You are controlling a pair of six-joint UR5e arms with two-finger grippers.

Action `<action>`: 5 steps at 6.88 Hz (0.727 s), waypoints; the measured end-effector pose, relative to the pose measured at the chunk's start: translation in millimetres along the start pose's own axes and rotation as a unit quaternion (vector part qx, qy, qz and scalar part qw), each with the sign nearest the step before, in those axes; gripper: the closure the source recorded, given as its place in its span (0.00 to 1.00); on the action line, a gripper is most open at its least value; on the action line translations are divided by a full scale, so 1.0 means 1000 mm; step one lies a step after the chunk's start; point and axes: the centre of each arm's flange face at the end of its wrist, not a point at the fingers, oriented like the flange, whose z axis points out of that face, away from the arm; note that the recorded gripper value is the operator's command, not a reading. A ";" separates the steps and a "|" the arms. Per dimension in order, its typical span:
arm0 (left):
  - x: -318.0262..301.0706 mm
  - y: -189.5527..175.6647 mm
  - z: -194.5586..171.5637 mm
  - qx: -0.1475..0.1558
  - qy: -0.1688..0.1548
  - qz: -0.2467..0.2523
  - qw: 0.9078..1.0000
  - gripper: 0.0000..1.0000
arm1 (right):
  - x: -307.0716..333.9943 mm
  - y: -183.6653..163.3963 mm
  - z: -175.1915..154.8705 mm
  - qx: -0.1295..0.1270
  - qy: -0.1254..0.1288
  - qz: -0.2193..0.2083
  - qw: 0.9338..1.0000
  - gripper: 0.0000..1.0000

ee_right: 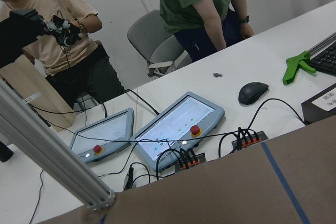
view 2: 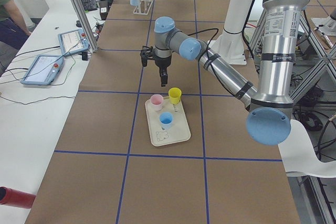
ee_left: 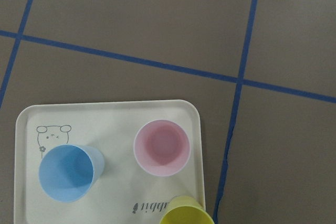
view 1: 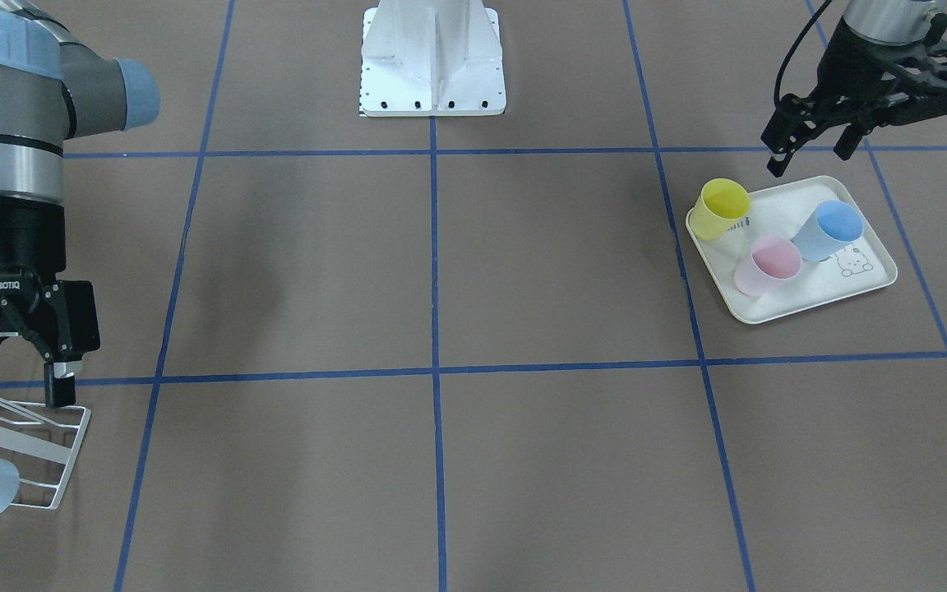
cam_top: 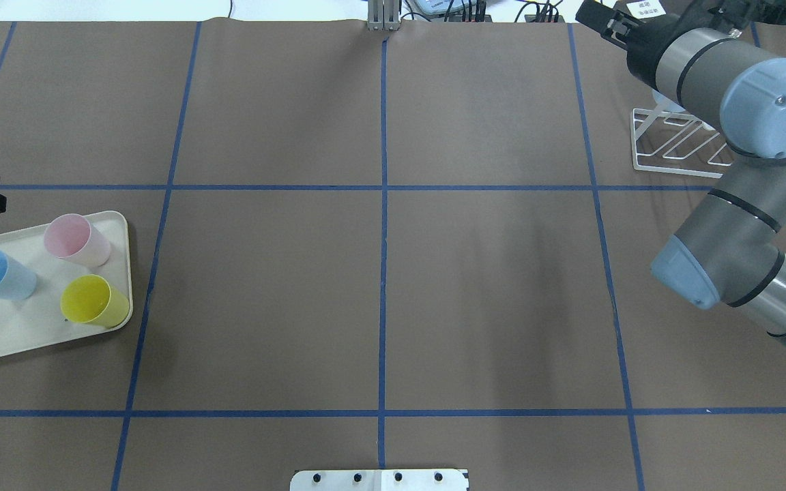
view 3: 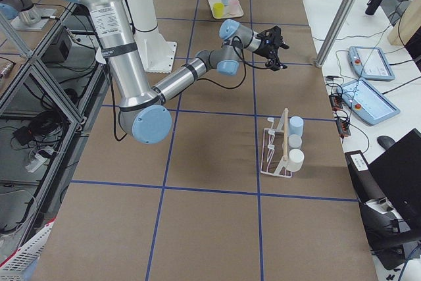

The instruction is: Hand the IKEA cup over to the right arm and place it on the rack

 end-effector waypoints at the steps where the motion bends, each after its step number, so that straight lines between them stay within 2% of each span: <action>1: -0.029 -0.003 0.007 -0.011 -0.001 0.022 1.000 0.00 | -0.011 0.007 -0.010 -0.043 -0.021 0.024 0.999 0.00; 2: -0.054 -0.003 0.018 -0.017 0.002 0.036 0.999 0.00 | -0.019 0.014 -0.018 -0.078 -0.037 0.046 0.995 0.00; 3: -0.080 -0.001 0.038 -0.010 0.009 0.044 0.999 0.00 | -0.025 0.021 -0.022 -0.103 -0.046 0.060 0.992 0.00; 5: -0.130 -0.003 0.088 0.029 0.042 0.021 0.998 0.00 | -0.030 0.033 -0.024 -0.124 -0.051 0.072 0.988 0.00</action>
